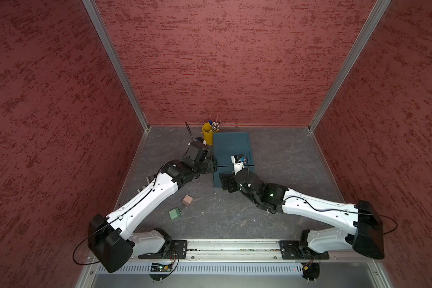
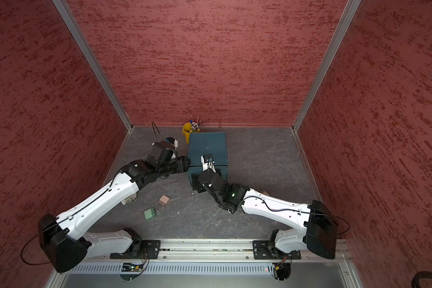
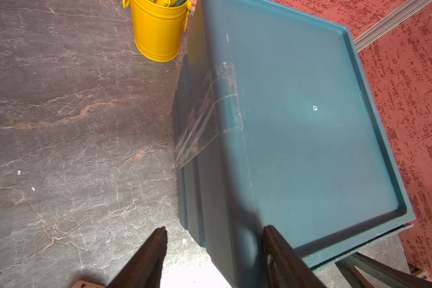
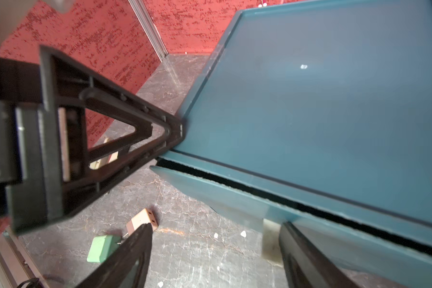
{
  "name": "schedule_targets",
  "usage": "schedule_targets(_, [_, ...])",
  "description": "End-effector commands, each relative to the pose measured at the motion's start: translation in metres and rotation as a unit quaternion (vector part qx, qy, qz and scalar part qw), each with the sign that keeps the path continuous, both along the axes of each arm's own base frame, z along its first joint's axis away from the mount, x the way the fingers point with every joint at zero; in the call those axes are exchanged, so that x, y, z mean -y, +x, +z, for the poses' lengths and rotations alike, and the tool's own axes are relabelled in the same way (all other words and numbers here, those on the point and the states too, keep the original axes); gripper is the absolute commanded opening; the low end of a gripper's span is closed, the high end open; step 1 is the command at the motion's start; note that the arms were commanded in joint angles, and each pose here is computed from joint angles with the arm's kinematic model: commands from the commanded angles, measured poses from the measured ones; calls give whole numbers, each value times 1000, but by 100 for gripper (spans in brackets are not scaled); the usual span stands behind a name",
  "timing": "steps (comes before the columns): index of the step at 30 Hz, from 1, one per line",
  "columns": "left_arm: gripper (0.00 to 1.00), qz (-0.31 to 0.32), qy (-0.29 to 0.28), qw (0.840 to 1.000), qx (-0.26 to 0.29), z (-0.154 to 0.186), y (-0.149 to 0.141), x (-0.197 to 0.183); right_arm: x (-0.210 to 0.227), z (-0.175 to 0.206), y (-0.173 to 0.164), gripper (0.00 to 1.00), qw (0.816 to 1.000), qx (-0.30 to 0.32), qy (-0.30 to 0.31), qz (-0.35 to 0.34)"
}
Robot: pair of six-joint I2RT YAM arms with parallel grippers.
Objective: Place the plugs into the drawer by color
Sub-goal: Close the drawer in the storage box.
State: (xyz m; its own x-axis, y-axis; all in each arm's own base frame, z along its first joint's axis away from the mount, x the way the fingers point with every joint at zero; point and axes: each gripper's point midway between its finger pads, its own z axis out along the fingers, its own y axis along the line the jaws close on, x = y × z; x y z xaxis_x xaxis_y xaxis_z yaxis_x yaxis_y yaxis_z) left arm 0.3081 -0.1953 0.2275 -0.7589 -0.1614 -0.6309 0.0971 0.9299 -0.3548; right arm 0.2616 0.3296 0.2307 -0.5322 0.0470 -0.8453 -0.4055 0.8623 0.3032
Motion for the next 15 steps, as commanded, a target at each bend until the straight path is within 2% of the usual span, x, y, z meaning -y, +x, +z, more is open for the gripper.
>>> schedule_targets(1, [63, -9, 29, 999, -35, -21, -14, -10, -5, 15, 9, 83, 999, 23, 32, -4])
schedule_targets(15, [63, -11, 27, 999, -35, -21, -15, -10, 7, 14, 22, 84, 999, 36, 20, -29])
